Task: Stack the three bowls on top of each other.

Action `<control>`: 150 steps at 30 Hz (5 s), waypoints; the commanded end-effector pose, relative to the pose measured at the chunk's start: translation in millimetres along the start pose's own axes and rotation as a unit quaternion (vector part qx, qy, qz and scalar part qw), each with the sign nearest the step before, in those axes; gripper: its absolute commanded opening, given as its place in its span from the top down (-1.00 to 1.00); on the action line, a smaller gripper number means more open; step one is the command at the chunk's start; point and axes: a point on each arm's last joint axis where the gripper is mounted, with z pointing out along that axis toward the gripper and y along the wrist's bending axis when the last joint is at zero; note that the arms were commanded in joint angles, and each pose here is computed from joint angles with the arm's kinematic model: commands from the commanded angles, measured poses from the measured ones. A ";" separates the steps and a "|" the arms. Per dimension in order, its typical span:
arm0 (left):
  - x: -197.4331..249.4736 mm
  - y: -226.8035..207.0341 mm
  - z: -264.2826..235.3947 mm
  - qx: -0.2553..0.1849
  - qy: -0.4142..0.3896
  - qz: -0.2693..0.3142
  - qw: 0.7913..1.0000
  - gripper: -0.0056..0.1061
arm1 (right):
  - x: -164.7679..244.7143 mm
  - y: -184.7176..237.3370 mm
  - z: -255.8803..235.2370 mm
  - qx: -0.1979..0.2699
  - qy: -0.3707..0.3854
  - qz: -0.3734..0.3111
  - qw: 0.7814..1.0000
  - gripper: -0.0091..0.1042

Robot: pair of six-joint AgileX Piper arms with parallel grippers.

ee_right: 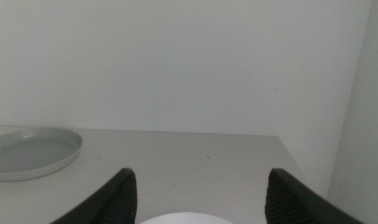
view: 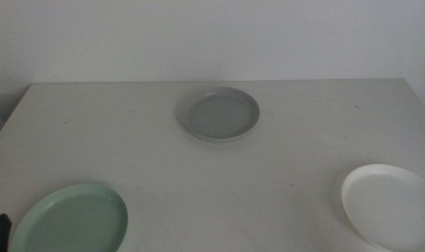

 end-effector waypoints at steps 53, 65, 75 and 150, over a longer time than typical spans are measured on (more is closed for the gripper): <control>-184.7 1.3 59.3 -0.012 0.385 -0.035 0.922 -0.96 | -11.0 0.1 -2.9 0.001 -0.054 -0.010 0.998 -0.08; -162.7 -1.5 96.8 0.018 0.467 0.005 0.884 -0.71 | -11.0 0.1 -2.9 0.001 -0.054 -0.010 0.998 -0.08; -138.2 -1.8 131.4 0.031 0.526 0.027 0.850 -0.71 | -11.0 0.1 -2.9 0.001 -0.054 -0.010 0.998 -0.08; 14.0 32.9 239.0 0.107 0.676 0.005 0.729 0.90 | -11.0 0.1 -2.9 0.001 -0.054 -0.010 0.998 -0.08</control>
